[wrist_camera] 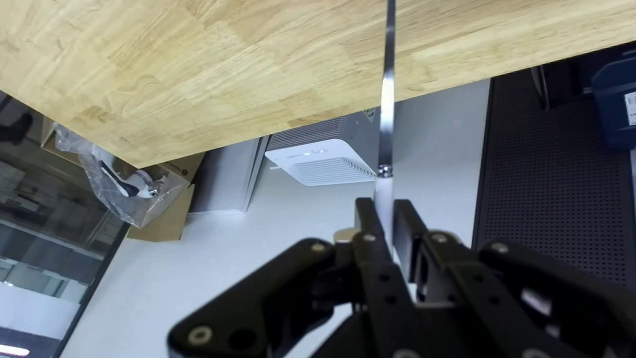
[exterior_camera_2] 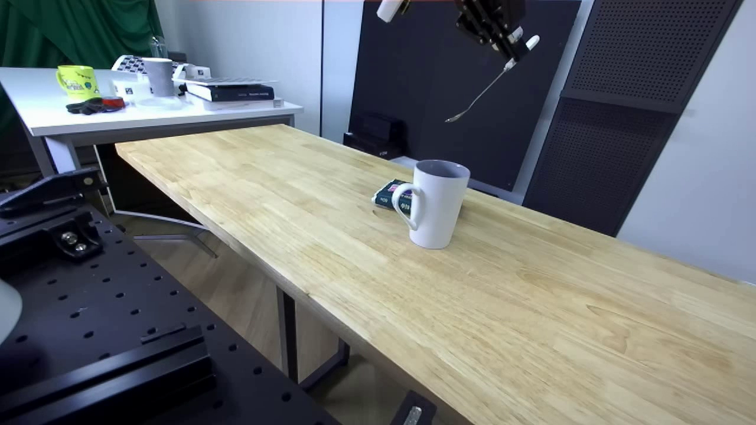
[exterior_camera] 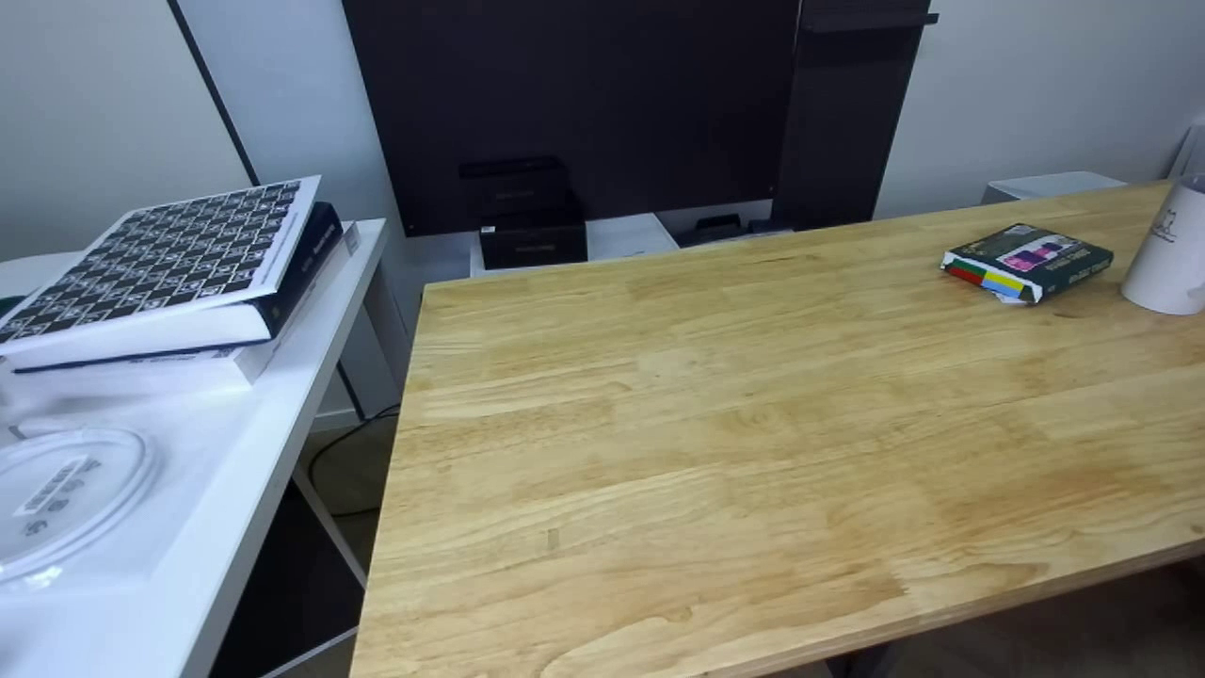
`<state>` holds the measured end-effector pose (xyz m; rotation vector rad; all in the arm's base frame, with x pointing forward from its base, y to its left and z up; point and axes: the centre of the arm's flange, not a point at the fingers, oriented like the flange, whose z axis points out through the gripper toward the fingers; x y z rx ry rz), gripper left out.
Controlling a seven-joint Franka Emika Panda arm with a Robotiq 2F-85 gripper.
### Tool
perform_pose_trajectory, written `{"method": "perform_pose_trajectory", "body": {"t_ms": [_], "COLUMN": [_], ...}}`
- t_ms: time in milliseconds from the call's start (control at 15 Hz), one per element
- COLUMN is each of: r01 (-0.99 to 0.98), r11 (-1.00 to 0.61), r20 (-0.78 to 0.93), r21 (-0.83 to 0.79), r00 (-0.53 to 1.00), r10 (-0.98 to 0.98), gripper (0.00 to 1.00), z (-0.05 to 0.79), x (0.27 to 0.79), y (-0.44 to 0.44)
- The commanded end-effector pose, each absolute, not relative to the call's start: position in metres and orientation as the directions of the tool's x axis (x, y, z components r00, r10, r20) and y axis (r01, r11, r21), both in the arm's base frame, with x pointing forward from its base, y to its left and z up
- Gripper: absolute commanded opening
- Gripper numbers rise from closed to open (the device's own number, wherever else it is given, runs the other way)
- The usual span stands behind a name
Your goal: Put the spoon in the cup
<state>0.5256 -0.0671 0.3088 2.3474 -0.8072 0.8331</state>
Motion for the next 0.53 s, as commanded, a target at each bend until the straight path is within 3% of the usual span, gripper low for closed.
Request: {"method": "perform_pose_trajectory", "body": {"t_ms": [0,467], "r01": [-0.675,-0.639], "r11": [-0.688,-0.73], "r20": [0.733,0.793], "r21": [0.265,0.242], "r00": [0.605,0.564], "r10": [-0.311,-0.231], "gripper": [0.03,0.03], "z": [0.295,0.278], "x": [0.51,0.515], "y": [-0.063,-0.048]}}
